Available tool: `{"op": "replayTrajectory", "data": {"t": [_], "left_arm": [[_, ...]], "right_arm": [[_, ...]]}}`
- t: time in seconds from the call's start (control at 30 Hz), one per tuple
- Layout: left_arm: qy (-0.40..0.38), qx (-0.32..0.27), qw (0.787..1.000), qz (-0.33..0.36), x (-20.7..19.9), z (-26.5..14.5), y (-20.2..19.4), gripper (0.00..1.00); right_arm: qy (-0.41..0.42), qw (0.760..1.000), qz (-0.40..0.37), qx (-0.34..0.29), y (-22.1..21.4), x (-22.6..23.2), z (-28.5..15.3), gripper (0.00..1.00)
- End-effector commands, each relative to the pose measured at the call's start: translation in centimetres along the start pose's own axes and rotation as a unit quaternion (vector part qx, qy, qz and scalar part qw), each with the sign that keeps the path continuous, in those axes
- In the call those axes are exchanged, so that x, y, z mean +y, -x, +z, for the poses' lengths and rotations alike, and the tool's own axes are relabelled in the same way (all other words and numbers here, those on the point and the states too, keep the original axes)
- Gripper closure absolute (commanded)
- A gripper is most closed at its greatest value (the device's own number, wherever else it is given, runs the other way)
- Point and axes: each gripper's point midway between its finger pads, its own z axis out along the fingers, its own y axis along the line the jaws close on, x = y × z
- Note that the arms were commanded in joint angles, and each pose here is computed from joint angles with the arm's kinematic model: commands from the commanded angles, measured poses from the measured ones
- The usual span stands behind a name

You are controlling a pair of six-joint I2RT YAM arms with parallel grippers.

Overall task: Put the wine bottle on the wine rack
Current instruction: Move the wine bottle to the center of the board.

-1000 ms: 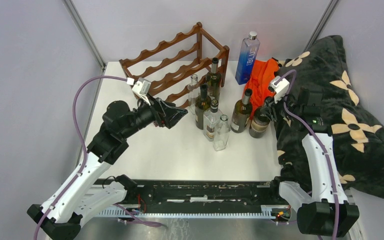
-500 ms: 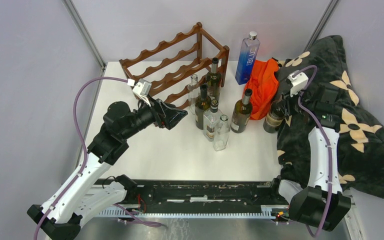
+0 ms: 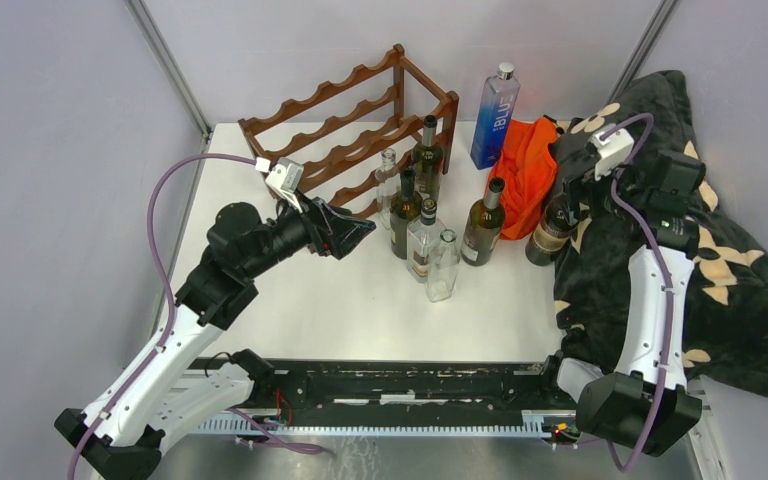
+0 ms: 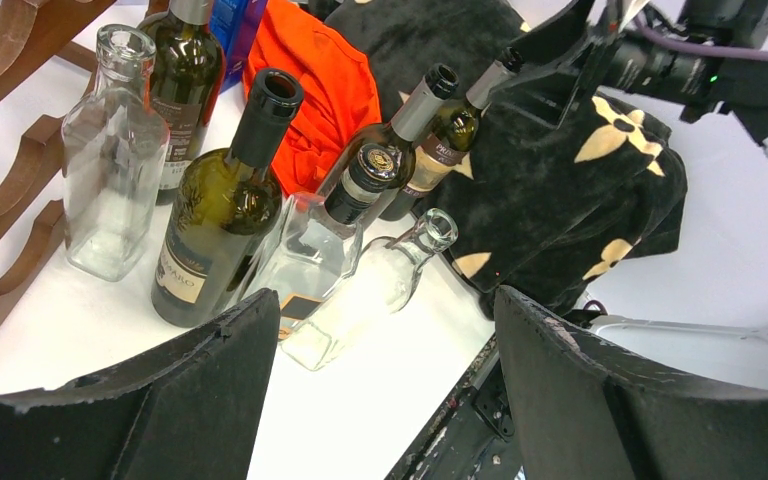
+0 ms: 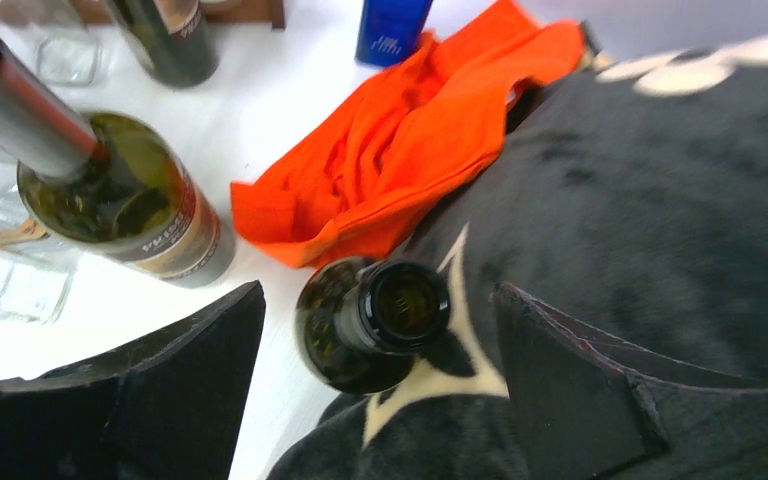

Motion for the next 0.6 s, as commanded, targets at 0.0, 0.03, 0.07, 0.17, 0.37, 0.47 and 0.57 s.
{"op": "replayTrajectory", "data": {"t": [0.0,0.03,0.07,0.17,0.37,0.47,0.57], "left_arm": [[-0.023,-0.020,0.999,0.014,-1.1,-0.2,1.2,0.16],[-0.024,-0.019,0.999,0.014,-1.2,-0.2,1.2,0.16],[-0.027,-0.020,0.999,0.015,-1.4,-0.3,1.3,0.16],[-0.029,-0.018,0.999,0.015,-1.4,-0.3,1.1,0.16],[-0.028,-0.014,0.999,0.011,-1.2,-0.3,0.6,0.16],[-0.026,-0.015,1.000,0.009,-1.1,-0.4,0.5,0.16],[-0.024,-0.018,1.000,0.008,-1.1,-0.6,0.5,0.16]], "right_arm": [[-0.030,0.996,-0.060,-0.056,6.2,-1.5,-2.7,0.08],[-0.029,0.995,-0.070,-0.065,7.4,-1.5,-3.3,0.07],[-0.014,0.994,-0.081,-0.074,8.3,-1.0,-3.6,0.07],[0.067,0.986,-0.111,-0.108,10.5,1.7,-4.3,0.07],[0.203,0.957,-0.161,-0.130,10.3,8.9,-2.6,0.02],[0.233,0.951,-0.165,-0.123,9.5,11.7,-0.8,0.02],[0.234,0.953,-0.149,-0.117,8.7,12.4,0.8,0.03]]}}
